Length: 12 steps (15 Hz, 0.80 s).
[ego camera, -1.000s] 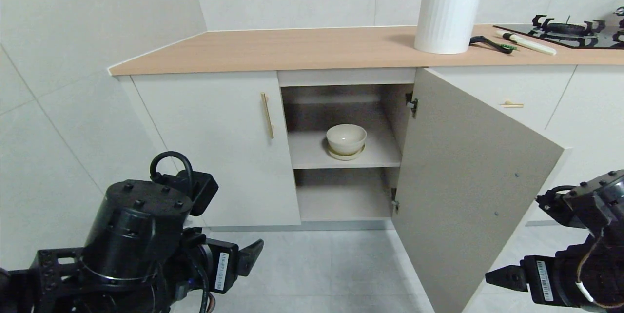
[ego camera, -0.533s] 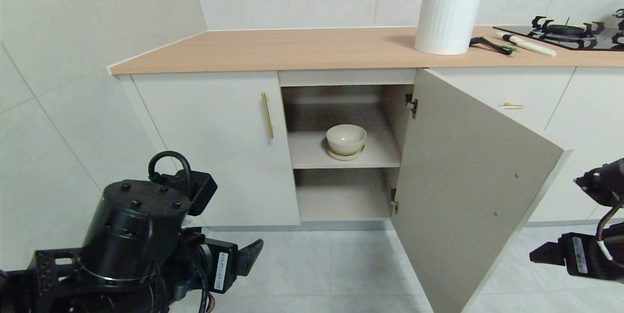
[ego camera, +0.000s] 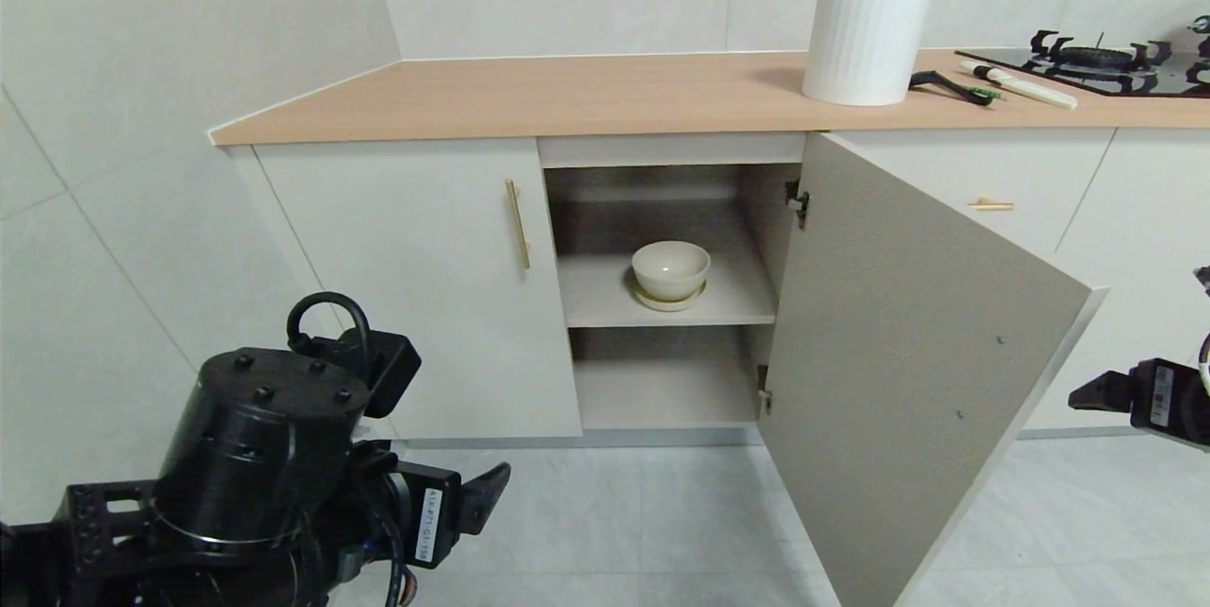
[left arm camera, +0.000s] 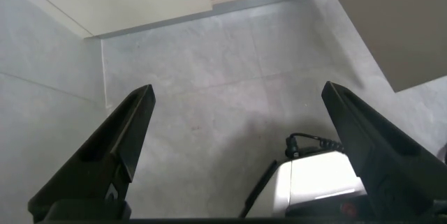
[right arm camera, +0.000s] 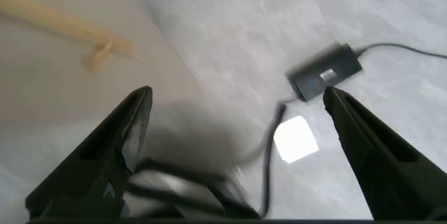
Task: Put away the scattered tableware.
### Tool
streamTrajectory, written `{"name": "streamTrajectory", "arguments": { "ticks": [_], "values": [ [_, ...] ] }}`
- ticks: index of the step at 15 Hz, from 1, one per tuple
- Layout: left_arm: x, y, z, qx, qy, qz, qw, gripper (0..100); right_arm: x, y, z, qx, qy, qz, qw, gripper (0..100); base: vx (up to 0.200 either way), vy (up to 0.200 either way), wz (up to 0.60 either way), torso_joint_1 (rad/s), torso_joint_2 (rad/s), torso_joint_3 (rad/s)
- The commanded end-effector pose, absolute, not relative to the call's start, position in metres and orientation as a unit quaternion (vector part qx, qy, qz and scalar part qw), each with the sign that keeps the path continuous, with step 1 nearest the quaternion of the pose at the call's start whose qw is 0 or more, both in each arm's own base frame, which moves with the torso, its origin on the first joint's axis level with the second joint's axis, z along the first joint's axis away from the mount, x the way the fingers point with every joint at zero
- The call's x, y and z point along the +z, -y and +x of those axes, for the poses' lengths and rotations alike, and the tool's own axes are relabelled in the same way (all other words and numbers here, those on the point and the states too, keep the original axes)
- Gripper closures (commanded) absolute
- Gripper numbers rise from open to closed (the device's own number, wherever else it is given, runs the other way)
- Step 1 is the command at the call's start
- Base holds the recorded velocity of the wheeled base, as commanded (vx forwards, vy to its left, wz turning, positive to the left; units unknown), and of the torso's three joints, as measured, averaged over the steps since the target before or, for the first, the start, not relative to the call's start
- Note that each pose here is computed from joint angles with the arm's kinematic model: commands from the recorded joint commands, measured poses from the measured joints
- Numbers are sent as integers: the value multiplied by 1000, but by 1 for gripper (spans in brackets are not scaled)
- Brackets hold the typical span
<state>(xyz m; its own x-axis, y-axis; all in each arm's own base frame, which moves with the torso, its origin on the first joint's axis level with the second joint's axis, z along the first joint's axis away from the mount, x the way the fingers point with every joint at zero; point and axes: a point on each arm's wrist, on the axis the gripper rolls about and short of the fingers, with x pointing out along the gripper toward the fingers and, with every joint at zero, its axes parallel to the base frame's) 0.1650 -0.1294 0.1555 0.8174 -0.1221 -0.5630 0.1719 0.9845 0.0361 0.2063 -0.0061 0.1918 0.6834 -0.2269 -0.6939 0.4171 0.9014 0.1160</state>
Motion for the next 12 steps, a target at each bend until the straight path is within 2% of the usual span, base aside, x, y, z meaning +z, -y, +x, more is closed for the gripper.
{"name": "streamTrajectory", "arguments": {
  "ticks": [1,8,11,12],
  "values": [
    [156,129,165,-77,-291,42,953,0,177,12,224,-182,-362,165,899,0,0,0,0,0,0,0],
    [157,129,165,-78,-289,40,953,0,168,3,246,-115,-357,203,904,0,0,0,0,0,0,0],
    [158,128,165,-77,-287,38,954,0,170,-14,253,-69,-346,198,915,0,0,0,0,0,0,0],
    [159,129,165,-77,-287,38,954,0,169,-30,257,-32,-346,192,918,0,0,0,0,0,0,0]
  ]
}}
